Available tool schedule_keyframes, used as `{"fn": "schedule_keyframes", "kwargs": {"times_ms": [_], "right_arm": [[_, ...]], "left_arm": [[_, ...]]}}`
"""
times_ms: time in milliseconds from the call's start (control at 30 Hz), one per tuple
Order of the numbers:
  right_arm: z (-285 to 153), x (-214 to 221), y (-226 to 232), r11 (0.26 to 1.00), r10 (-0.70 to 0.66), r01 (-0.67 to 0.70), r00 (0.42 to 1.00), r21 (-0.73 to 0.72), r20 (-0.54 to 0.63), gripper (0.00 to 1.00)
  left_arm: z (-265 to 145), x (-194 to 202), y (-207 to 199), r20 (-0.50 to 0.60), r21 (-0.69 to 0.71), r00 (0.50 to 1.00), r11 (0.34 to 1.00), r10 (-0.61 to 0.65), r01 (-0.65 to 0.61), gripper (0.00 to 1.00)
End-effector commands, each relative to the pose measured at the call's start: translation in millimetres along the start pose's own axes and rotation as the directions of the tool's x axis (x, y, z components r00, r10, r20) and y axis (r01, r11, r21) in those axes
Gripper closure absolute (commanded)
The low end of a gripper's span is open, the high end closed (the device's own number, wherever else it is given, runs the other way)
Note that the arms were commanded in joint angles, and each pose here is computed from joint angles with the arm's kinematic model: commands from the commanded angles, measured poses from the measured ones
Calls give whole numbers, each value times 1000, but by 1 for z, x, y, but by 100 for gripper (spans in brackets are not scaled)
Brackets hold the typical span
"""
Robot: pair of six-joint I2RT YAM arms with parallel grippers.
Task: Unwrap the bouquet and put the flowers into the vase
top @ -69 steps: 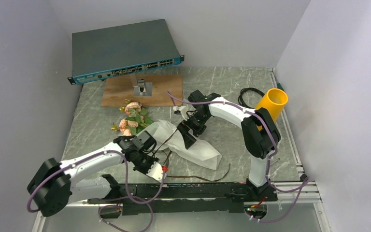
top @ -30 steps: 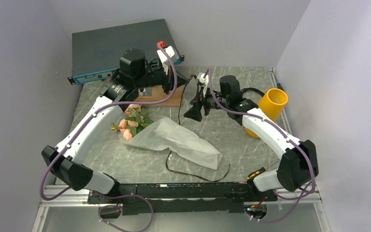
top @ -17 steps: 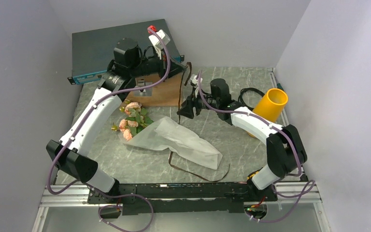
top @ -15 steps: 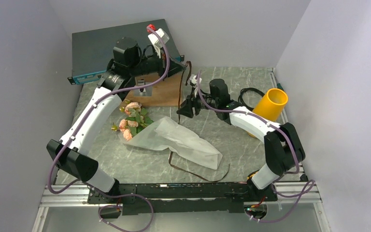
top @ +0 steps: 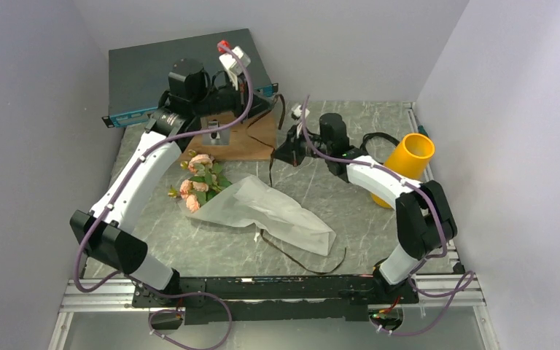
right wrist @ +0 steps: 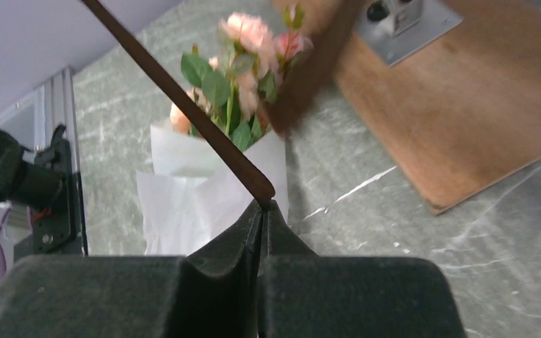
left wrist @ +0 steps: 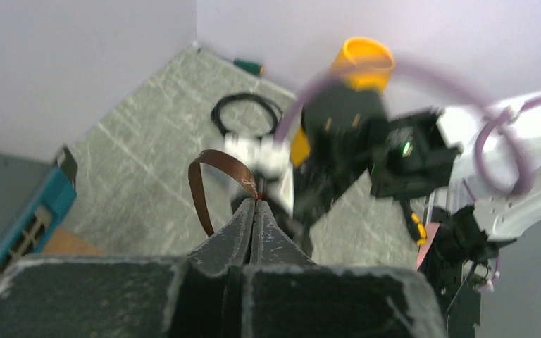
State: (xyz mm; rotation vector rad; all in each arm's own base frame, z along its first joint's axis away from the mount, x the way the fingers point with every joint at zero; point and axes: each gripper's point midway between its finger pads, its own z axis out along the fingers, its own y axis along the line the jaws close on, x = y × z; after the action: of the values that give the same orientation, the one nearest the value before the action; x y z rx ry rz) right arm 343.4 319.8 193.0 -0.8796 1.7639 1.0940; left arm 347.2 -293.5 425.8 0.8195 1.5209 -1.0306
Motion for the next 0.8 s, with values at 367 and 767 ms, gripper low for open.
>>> {"fn": "schedule_keyframes", "kwargs": {"times_ms": [367,767], "right_arm": [[-91,-184,41,988,-117,85,955,127,271,100],[-140,-237,73,978,-204,169,883,118,424,100]], "left_arm": [[-30,101,-13,-109,40,993,998,44,-40,92],[-20,167,-23,-227,146,961,981,159,-128,39]]}}
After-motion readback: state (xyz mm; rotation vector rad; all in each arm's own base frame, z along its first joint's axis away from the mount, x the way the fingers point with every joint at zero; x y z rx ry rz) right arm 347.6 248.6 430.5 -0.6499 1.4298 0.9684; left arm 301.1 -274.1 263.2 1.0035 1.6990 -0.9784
